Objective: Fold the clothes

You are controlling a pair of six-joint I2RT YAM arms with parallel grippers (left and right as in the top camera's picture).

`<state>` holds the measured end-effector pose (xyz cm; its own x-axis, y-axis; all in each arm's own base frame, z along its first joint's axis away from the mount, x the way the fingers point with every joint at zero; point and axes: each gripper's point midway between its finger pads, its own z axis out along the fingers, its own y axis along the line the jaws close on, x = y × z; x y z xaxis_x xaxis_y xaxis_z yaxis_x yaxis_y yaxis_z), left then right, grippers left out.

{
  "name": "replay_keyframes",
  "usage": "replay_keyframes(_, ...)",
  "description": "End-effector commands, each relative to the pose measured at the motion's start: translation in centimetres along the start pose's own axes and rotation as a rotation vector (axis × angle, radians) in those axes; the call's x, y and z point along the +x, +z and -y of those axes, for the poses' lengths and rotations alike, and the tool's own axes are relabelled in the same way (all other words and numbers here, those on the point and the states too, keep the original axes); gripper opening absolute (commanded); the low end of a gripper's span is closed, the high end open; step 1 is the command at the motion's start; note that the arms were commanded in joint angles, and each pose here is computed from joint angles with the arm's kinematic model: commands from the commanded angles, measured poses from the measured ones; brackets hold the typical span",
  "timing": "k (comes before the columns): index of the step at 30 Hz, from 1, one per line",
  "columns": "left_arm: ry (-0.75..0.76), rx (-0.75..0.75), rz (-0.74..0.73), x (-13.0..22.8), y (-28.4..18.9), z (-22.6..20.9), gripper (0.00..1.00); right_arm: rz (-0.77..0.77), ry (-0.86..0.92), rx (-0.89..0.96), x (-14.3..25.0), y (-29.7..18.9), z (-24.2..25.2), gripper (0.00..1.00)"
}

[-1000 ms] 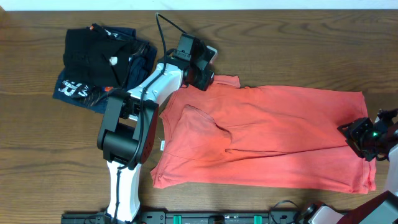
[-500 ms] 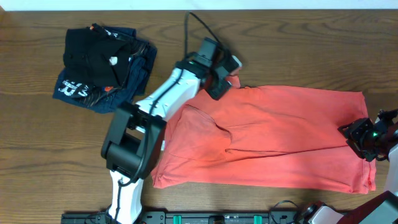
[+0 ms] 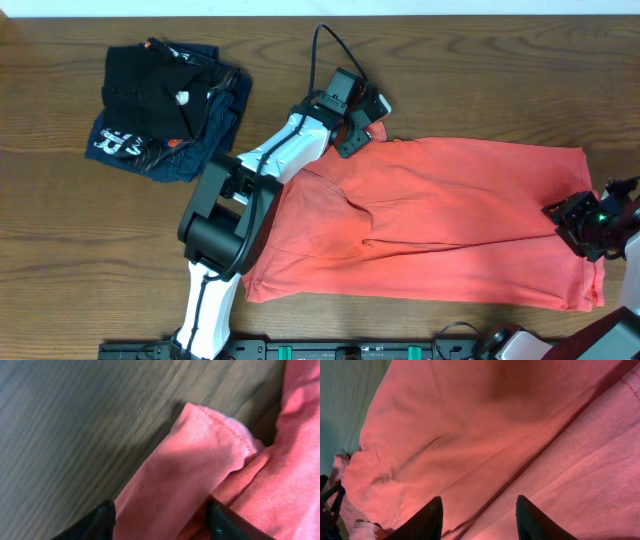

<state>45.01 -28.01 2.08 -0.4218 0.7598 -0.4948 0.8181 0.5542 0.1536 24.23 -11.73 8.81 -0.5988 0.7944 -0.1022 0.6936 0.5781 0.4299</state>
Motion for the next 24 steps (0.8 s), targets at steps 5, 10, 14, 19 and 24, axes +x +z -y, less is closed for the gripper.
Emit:
replay_keyframes(5,0.021,-0.034,0.026,-0.8,0.1,-0.9,0.07,0.010,-0.032,-0.005,-0.2,-0.4,-0.6,0.45)
replay_keyframes(10,0.011,-0.055,0.067,-2.4,-1.6,-1.5,0.06,0.015,-0.033,0.005,-0.3,-0.4,-0.4,0.46)
replay_keyframes(14,0.010,-0.147,0.084,-3.5,-4.2,-3.3,0.06,0.025,-0.034,0.029,-0.5,-0.4,0.0,0.46)
replay_keyframes(19,-0.002,-0.319,0.083,-4.5,-9.3,-6.2,0.06,0.059,-0.045,0.045,-1.3,-0.5,0.2,0.47)
replay_keyframes(24,-0.007,-0.357,0.095,-4.9,-13.6,-6.5,0.06,0.079,-0.054,0.040,-1.8,-0.5,0.0,0.48)
